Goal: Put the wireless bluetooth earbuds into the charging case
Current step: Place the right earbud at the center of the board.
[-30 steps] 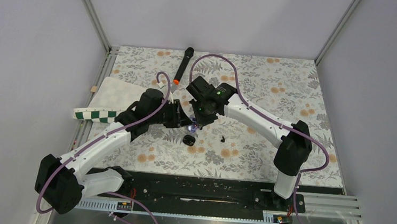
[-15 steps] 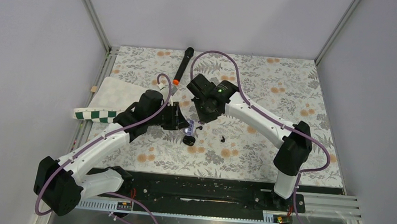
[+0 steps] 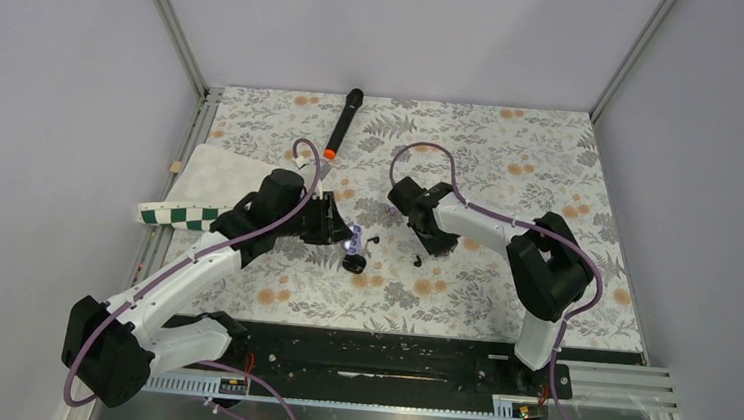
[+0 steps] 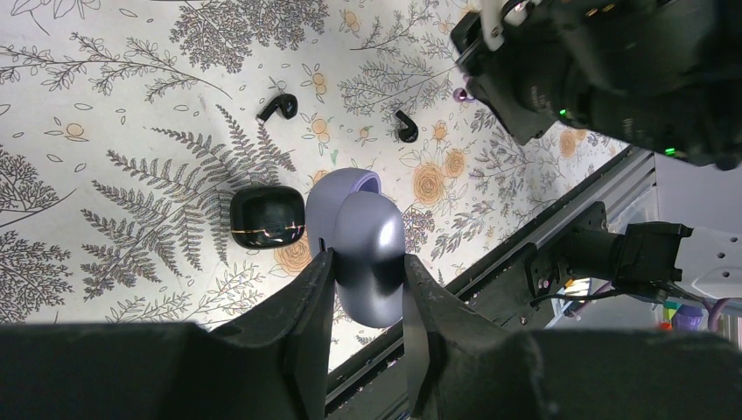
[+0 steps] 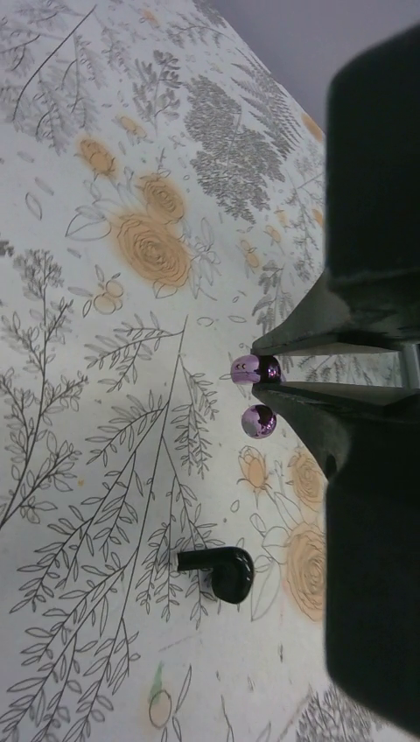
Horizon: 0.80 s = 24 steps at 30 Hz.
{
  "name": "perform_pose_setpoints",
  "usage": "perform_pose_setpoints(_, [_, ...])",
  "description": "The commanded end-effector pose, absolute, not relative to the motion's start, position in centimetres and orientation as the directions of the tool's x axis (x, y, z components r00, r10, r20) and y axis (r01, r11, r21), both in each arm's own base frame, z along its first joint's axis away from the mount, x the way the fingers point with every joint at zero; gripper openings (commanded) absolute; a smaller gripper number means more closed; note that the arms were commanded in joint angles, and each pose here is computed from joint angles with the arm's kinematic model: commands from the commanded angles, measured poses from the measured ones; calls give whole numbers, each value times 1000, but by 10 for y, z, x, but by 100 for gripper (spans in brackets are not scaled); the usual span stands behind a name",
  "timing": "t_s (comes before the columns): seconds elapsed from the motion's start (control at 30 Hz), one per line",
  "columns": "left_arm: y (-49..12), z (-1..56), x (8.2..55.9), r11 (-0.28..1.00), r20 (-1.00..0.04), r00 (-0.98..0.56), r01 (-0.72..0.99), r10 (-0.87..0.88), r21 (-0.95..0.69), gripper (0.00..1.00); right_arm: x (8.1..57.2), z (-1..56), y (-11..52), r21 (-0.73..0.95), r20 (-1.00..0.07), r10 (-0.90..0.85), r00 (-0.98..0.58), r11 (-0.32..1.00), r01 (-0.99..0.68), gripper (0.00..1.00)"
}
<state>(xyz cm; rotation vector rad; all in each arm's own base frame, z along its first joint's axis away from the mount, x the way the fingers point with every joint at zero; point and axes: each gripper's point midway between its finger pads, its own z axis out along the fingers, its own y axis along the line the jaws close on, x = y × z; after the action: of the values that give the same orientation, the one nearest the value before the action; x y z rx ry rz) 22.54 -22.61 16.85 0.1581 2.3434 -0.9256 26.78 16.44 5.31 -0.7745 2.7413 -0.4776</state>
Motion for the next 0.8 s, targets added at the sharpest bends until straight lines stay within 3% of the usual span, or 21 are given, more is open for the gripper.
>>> perform_pose_setpoints(0.0, [-227,188,230,738,-632,-766,359,-117,-572,0,297,54,185,-382,-284,-654,-701,748,-543,9])
perform_pose_setpoints(0.1, [-226,190,230,738,-636,-762,360,-120,-571,0,296,47,187,-369,-283,-663,-693,743,-559,16])
perform_pose_setpoints(0.23, [-226,189,230,739,-633,-765,359,-118,-570,0,296,47,189,-353,-319,-639,-700,766,-538,36])
perform_pose_setpoints(0.5, [-227,189,230,735,-632,-766,361,-117,-574,0,299,53,190,-301,-400,-516,-758,855,-423,34])
perform_pose_setpoints(0.67, [-227,187,228,736,-629,-769,358,-116,-574,0,297,68,206,-45,-525,-287,-801,949,-311,33])
perform_pose_setpoints(0.77, [-227,187,228,734,-626,-772,359,-114,-576,0,299,74,206,95,-533,-171,-829,961,-260,33])
